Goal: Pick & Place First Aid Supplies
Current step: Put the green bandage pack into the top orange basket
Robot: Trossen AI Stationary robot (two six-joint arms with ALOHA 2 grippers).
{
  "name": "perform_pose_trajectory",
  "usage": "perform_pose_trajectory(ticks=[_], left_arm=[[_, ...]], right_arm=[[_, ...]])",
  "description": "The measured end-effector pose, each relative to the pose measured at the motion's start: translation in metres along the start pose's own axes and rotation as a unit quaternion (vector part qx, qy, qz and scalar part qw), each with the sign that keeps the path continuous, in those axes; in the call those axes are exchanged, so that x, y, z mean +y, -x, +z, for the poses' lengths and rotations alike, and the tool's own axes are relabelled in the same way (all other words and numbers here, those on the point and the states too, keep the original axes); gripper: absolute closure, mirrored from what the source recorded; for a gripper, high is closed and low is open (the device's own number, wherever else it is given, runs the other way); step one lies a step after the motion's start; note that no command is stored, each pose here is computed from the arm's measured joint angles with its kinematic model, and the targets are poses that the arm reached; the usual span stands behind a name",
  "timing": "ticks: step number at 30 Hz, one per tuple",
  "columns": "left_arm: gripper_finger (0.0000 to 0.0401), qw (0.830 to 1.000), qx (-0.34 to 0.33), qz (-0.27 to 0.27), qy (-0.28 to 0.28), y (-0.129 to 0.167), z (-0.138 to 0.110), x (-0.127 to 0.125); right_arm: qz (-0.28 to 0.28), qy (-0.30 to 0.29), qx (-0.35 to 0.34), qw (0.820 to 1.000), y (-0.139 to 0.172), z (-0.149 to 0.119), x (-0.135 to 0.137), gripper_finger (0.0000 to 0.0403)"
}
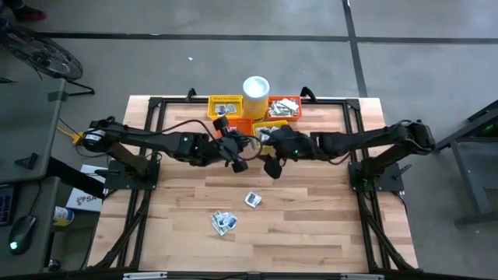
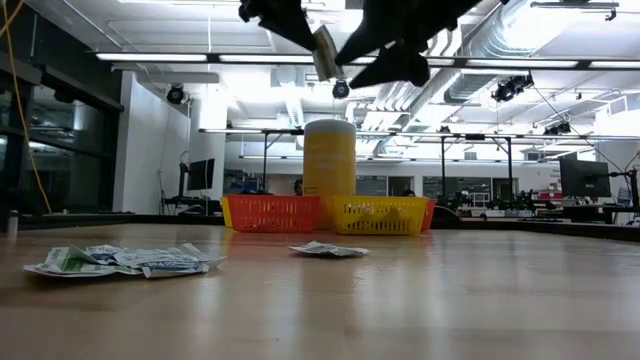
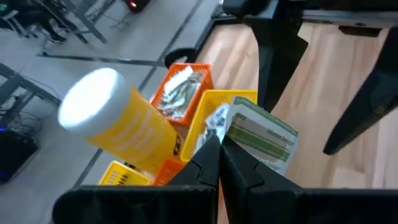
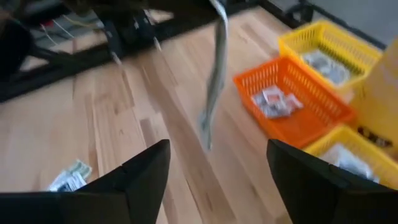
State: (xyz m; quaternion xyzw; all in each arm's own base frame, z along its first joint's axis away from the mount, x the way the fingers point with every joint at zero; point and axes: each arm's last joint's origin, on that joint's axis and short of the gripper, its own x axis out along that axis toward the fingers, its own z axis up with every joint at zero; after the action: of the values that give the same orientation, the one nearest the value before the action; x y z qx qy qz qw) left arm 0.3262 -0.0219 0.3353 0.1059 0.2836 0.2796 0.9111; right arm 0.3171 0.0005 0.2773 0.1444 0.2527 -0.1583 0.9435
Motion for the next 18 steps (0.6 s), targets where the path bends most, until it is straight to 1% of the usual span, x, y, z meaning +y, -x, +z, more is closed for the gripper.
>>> perform_pose_trajectory(ticks=[3, 8, 11, 14, 18], left_arm=[[0.0401, 1.0, -0.007, 0.009, 0.005, 0.001, 0.003, 0.001], [0.0401, 0.999, -0.028, 0.007, 0.024, 0.001, 0.008, 0.001], [0.0401, 0.998, -0.043, -0.005, 0.037, 0.001, 0.011, 0.0], [0.0401, 0.997, -0.055, -0.006, 0.047, 0.002, 0.014, 0.001], [0.0401, 0.998, -0.053, -0.006, 0.045, 0.002, 0.014, 0.0]], right_arm=[[0.009, 0.01, -0.018, 1.0, 0.002, 0.007, -0.004, 0.014], [0.03, 0.028, -0.049, 0.998, 0.002, 0.016, -0.008, 0.0139], [0.023, 0.034, -0.053, 0.998, 0.001, 0.018, -0.011, 0.0142], [0.02, 0.035, -0.055, 0.998, 0.002, 0.019, -0.014, 0.0155], [0.019, 0.033, -0.059, 0.998, 0.004, 0.021, -0.016, 0.0189]])
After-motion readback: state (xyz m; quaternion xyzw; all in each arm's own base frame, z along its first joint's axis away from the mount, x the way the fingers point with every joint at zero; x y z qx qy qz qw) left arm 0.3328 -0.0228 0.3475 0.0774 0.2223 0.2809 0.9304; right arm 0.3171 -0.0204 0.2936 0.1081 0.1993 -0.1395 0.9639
